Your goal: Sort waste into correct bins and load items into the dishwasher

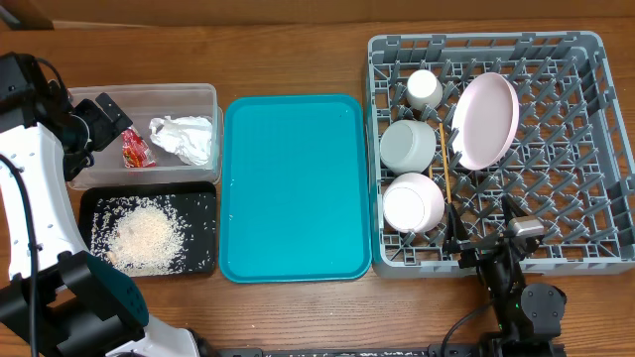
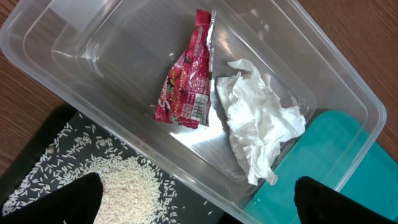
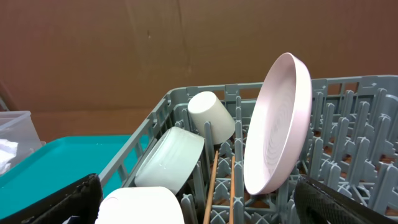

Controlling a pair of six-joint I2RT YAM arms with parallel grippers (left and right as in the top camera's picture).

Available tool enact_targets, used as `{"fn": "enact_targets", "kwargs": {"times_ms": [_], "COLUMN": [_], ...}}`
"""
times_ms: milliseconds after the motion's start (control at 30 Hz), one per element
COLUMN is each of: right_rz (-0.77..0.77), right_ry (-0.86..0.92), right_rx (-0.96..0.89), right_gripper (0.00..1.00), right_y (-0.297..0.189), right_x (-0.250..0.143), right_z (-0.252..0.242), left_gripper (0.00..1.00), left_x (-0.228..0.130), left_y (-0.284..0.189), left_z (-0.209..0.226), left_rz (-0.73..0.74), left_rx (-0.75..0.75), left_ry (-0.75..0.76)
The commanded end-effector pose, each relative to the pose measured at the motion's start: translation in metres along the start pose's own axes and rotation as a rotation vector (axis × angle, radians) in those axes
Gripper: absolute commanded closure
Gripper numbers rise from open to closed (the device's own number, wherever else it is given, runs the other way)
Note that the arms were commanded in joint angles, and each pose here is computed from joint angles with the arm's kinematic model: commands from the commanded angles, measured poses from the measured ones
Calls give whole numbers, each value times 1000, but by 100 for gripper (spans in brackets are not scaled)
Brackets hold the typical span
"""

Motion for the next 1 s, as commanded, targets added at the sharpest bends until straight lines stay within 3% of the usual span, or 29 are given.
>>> {"fn": "enact_targets", "kwargs": {"times_ms": [0, 467, 767, 967], "right_rz": [-5, -5, -6, -5], "right_ry": [-8, -8, -8, -8], "right_rx": [-3, -3, -3, -3], "right_gripper": [0, 0, 0, 0], "right_y": [0, 0, 0, 0], "right_x": [-2, -2, -2, -2], "right_z": [-1, -1, -1, -1], "left_gripper": [0, 0, 0, 0], "left_x": [-1, -36, -122, -151], "left_y": [-13, -114, -213, -247], "left_z": [-3, -71, -131, -111], "left_rz": [-33, -259, -424, -473], "left_rx": [-4, -153, -426, -467], "left_ry": [31, 224, 501, 520]}}
Point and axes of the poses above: each gripper's point midway between its finger pads, its own y axis out along the fingers, its own z axis along the line the jaws close on, x = y × z, the point moved 6 cm from there along -y, back along the fingers, and after that the axes turned 6 degrees about y, right-handed, at the moved point
